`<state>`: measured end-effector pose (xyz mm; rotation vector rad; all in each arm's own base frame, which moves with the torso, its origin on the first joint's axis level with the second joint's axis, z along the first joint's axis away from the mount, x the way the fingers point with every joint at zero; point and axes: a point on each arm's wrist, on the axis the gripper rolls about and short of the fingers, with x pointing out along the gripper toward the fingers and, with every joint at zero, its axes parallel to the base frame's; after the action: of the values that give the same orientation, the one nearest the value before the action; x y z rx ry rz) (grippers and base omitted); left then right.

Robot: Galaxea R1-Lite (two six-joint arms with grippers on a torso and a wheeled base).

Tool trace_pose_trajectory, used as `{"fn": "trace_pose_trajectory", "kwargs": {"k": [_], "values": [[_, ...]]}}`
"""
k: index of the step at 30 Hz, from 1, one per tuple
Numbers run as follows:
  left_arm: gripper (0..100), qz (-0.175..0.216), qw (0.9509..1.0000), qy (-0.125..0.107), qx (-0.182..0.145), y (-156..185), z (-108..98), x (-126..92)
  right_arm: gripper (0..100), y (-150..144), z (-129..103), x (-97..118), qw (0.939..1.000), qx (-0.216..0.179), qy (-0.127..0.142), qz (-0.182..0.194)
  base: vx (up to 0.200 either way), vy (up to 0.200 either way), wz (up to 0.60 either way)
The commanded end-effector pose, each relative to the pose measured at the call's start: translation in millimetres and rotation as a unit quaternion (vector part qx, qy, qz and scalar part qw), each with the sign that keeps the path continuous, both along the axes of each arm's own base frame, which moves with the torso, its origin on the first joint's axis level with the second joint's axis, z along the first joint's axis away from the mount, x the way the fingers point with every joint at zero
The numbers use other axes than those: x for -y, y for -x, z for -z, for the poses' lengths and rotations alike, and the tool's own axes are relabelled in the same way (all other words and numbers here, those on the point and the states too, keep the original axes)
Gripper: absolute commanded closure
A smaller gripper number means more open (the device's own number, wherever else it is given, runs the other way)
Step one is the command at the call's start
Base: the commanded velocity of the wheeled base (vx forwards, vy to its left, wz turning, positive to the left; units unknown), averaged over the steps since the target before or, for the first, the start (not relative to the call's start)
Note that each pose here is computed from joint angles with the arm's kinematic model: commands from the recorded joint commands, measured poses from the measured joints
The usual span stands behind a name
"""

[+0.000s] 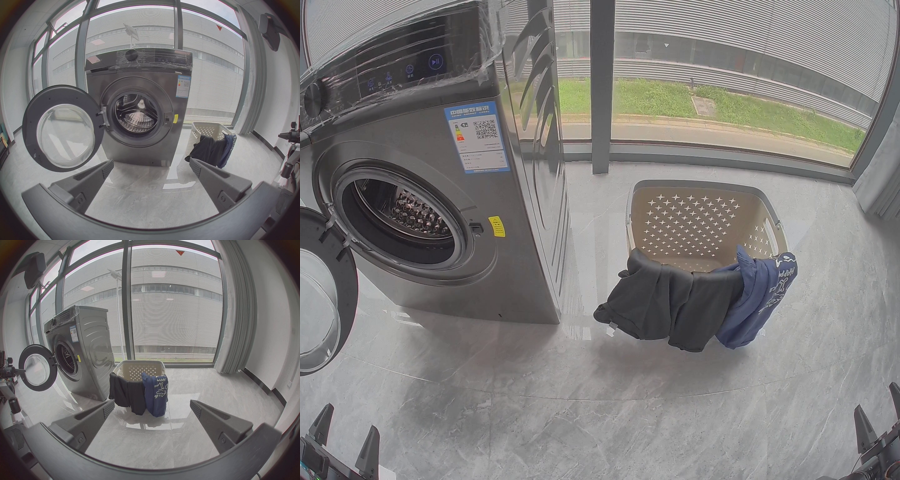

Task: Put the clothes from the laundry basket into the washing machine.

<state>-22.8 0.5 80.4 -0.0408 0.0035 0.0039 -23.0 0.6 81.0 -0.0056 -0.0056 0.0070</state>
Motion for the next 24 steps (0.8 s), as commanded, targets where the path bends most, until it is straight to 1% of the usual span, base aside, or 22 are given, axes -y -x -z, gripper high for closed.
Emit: {"fn": "trace_pose_trajectory", "kwargs": {"k": [1, 3, 21, 24], "values": [[0, 0.000, 1.0000, 0.000, -0.007, -1.0, 4.0, 0.0, 0, -1.1, 4.9, 0.0, 1.0000, -0.007, 0.000, 0.000, 0.000, 0.000, 0.00], [0, 0.000, 1.0000, 0.000, -0.007, -1.0, 4.0, 0.0, 0, -1.1, 4.8, 0.0, 1.0000, -0.007, 0.000, 0.000, 0.000, 0.000, 0.00], [0, -0.001, 1.0000, 0.000, -0.006, -0.9, 4.0, 0.0, 0, -1.1, 4.9, 0.0, 1.0000, -0.007, 0.000, 0.000, 0.000, -0.200, 0.00], [0, -0.001, 1.0000, 0.000, -0.004, -0.7, 4.1, 0.0, 0, -1.1, 4.9, 0.0, 1.0000, -0.007, 0.000, 0.000, 0.000, 0.000, 0.00]]}}
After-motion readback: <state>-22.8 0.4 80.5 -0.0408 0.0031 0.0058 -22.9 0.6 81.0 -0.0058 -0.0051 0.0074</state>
